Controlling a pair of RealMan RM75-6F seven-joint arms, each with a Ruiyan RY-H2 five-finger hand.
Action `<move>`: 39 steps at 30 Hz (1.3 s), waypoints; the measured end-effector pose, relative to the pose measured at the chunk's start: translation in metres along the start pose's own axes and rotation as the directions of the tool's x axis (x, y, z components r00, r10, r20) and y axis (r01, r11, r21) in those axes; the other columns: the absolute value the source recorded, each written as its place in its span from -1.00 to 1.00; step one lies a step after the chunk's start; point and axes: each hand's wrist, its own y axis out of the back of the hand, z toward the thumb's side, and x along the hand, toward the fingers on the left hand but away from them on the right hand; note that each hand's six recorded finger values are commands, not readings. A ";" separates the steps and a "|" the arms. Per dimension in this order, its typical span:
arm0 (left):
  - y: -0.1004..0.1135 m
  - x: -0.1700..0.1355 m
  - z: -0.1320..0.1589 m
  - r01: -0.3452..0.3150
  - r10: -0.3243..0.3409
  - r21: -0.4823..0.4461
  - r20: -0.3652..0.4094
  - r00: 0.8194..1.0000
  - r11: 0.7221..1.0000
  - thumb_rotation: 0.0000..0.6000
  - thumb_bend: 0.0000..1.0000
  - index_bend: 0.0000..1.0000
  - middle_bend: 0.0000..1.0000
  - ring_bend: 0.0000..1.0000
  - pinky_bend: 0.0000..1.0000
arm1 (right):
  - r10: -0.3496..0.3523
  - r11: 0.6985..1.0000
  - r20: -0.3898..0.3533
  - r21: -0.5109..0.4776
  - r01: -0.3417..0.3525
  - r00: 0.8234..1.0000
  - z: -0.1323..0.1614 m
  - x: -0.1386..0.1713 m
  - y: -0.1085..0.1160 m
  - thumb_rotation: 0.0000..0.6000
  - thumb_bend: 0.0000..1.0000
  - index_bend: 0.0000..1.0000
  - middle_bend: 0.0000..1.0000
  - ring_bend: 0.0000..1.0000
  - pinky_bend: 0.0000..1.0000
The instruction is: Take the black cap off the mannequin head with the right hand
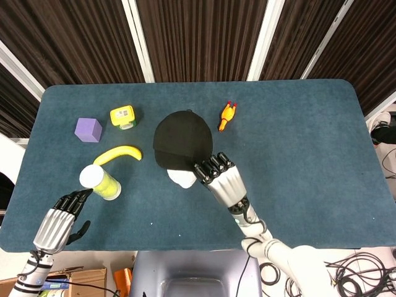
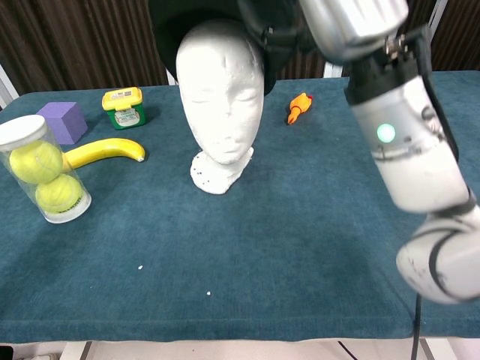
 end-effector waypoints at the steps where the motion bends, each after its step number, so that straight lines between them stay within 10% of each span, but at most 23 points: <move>1: 0.000 0.000 0.000 0.000 0.000 0.000 0.000 1.000 1.000 1.00 -0.26 -1.00 -0.69 -0.67 -0.45 | -0.009 1.000 -0.006 0.017 0.009 1.000 -0.003 -0.005 0.001 1.00 -0.08 1.00 0.71 0.36 0.48; 23: -0.005 0.007 0.003 0.014 -0.014 0.006 0.000 1.000 1.000 1.00 -0.26 -1.00 -0.69 -0.67 -0.45 | -0.070 0.924 -0.143 0.364 0.118 0.987 -0.086 -0.050 0.044 1.00 -0.08 1.00 0.71 0.36 0.49; 32: -0.003 0.002 0.003 0.009 -0.009 0.011 0.000 1.000 1.000 1.00 -0.26 -1.00 -0.69 -0.67 -0.45 | 0.121 0.872 -0.122 0.487 -0.047 0.985 -0.143 0.018 0.053 1.00 -0.08 1.00 0.72 0.36 0.49; 39: -0.008 -0.001 0.004 0.020 -0.020 0.015 0.001 1.000 1.000 1.00 -0.26 -1.00 -0.69 -0.67 -0.44 | 0.344 0.798 -0.022 0.533 -0.280 0.939 -0.179 0.086 0.044 1.00 -0.10 1.00 0.72 0.38 0.49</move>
